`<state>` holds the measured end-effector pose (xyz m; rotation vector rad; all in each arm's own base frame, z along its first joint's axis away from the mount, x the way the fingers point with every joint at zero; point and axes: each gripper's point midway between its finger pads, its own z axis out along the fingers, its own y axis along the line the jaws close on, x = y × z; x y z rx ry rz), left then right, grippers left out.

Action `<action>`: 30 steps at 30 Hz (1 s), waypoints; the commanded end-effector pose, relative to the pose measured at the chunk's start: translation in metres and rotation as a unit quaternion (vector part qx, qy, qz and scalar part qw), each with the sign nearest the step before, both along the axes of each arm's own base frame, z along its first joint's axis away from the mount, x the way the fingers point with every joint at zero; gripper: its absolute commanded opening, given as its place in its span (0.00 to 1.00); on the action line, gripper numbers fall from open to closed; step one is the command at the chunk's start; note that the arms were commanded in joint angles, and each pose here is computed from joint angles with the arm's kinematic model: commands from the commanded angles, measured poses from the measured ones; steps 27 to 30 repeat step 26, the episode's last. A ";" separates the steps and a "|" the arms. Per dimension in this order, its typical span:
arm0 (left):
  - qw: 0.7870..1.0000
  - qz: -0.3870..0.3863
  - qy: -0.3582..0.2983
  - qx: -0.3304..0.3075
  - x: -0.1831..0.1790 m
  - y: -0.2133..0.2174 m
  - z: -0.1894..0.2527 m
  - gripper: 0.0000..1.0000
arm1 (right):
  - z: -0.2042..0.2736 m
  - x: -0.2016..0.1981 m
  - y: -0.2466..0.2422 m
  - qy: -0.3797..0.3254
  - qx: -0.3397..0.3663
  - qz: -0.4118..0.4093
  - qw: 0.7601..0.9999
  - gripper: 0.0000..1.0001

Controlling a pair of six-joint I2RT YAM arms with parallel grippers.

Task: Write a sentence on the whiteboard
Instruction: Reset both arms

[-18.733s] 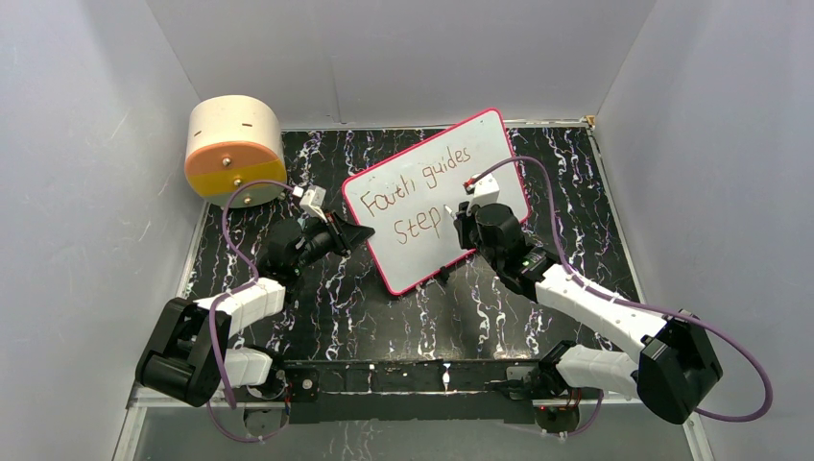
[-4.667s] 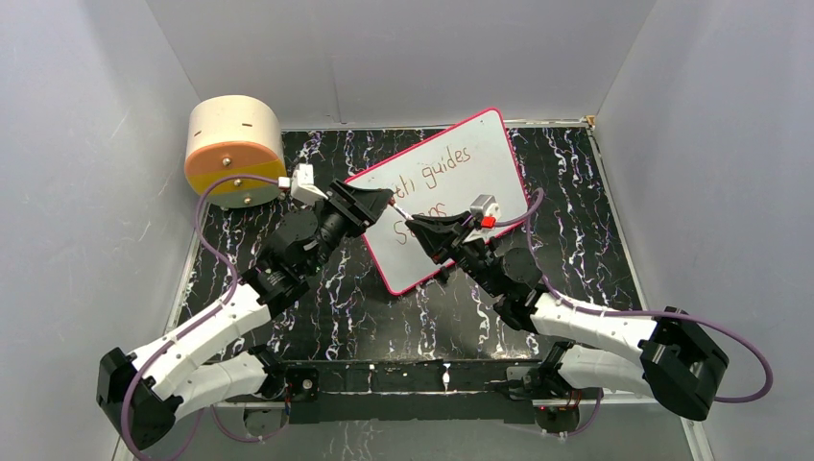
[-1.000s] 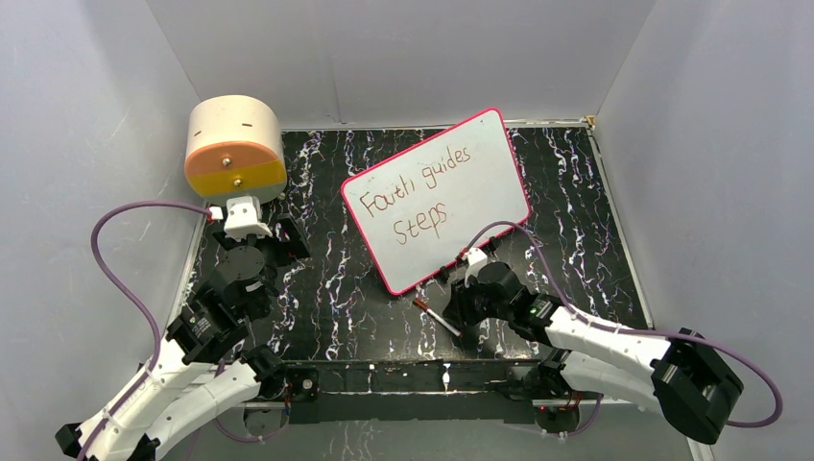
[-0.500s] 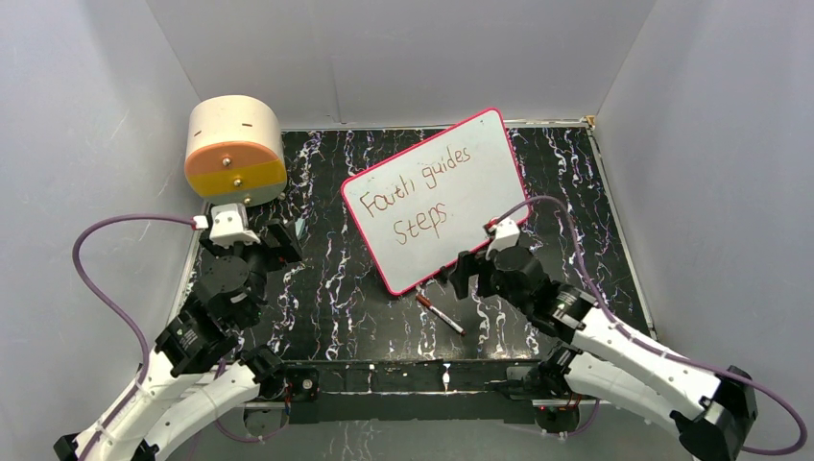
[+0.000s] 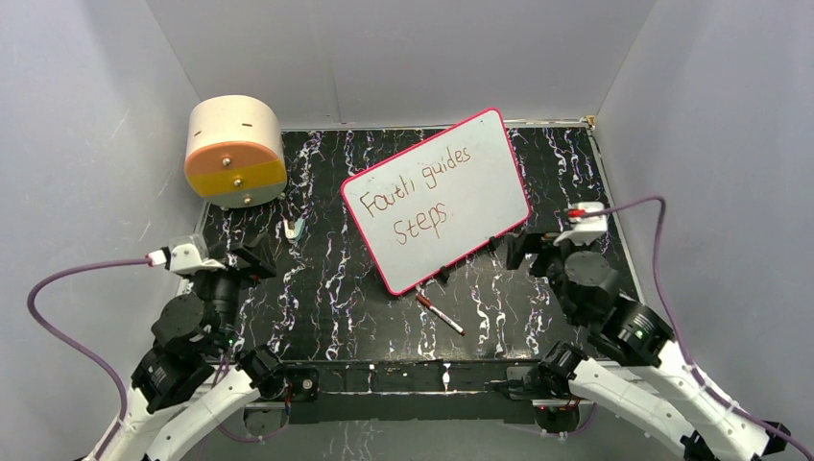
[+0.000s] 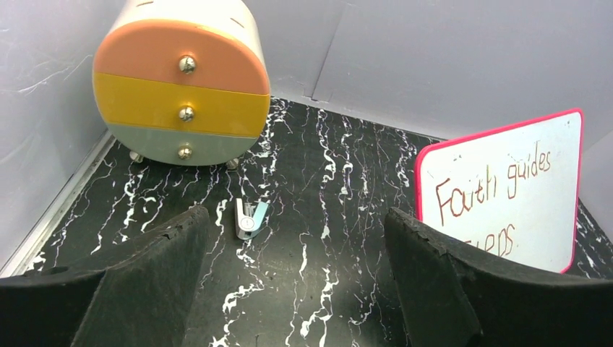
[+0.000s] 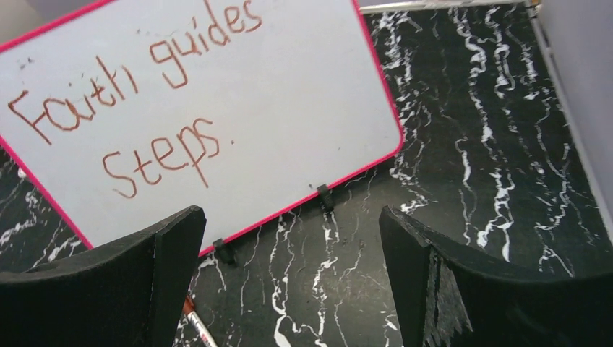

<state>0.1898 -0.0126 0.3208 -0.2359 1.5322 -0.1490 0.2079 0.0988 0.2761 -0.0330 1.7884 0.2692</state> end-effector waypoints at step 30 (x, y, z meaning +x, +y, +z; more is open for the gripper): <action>0.996 0.073 -0.051 -0.026 -0.009 0.035 -0.004 0.88 | 0.027 -0.013 -0.057 -0.113 0.060 -0.083 0.988 0.99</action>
